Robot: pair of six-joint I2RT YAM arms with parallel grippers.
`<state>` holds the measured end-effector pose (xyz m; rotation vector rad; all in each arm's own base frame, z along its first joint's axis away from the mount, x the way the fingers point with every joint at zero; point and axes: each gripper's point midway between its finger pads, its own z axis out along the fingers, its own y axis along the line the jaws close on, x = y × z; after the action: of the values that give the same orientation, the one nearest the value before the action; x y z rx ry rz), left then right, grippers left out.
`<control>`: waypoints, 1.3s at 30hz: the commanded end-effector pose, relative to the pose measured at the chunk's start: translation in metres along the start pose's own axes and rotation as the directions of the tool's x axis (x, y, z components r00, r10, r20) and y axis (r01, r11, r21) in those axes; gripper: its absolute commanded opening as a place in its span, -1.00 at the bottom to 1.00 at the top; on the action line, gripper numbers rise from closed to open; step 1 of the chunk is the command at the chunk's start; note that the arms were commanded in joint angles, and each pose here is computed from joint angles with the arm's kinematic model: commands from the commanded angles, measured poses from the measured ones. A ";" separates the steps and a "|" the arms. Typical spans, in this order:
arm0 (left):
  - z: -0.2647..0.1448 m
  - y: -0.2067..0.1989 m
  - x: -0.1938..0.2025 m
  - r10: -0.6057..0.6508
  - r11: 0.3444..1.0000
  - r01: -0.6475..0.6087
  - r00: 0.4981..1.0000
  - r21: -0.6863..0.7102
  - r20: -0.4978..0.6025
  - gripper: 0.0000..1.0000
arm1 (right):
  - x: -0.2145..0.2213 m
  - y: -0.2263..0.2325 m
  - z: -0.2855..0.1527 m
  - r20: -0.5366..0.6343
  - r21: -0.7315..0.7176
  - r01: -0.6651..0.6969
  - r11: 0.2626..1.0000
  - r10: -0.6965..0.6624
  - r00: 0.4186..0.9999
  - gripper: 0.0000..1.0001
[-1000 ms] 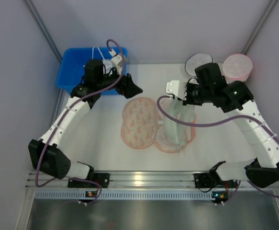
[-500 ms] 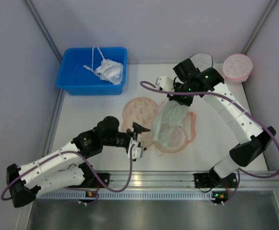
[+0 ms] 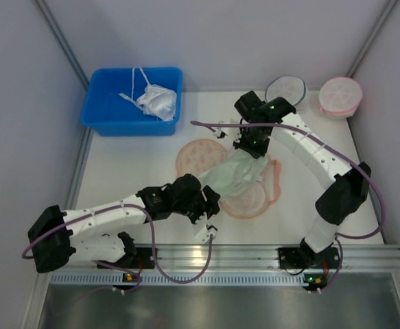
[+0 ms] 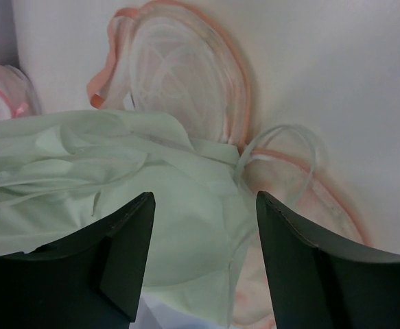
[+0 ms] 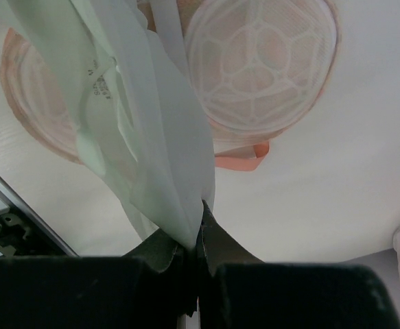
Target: Place the bra in the laundry bag and zip it closed
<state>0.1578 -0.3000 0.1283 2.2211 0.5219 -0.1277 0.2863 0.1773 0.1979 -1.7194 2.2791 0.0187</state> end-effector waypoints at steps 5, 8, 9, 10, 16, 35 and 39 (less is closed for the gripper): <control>0.020 -0.024 0.043 -0.017 0.997 0.027 0.992 0.079 -0.129 0.34 | 0.011 0.007 0.000 -0.063 -0.042 -0.019 0.999 0.016 0.998 -1.00; 0.028 -0.029 0.057 -0.080 0.991 0.094 0.986 0.091 -0.145 0.26 | 0.012 0.004 -0.001 -0.063 -0.037 -0.025 0.999 0.022 0.998 -1.00; 0.029 -0.024 0.060 -0.093 0.991 0.106 0.985 0.082 -0.148 0.20 | 0.013 0.003 -0.001 -0.066 -0.036 -0.025 0.999 0.022 0.998 -1.00; 0.031 -0.022 0.063 -0.108 0.989 0.121 0.983 0.080 -0.151 0.16 | 0.013 0.003 -0.001 -0.067 -0.035 -0.023 0.999 0.021 0.998 -1.00; 0.038 -0.007 0.073 -0.198 0.977 0.208 0.969 0.051 -0.147 0.16 | 0.016 0.004 0.002 -0.076 -0.052 -0.031 0.998 0.026 0.997 -1.00; 0.051 0.008 0.083 -0.443 0.895 0.446 0.892 0.021 -0.089 0.19 | 0.018 0.005 0.004 -0.087 -0.064 -0.038 0.997 0.032 0.996 -1.00; 0.050 0.006 0.081 -0.477 0.872 0.484 0.873 0.070 -0.096 -0.33 | 0.020 0.001 0.002 -0.090 -0.047 -0.038 0.998 0.033 0.995 -1.00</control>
<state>0.2390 -0.3023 0.0607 2.1752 1.1373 -0.2680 0.2921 0.1740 0.1847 -1.7239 2.3276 0.0161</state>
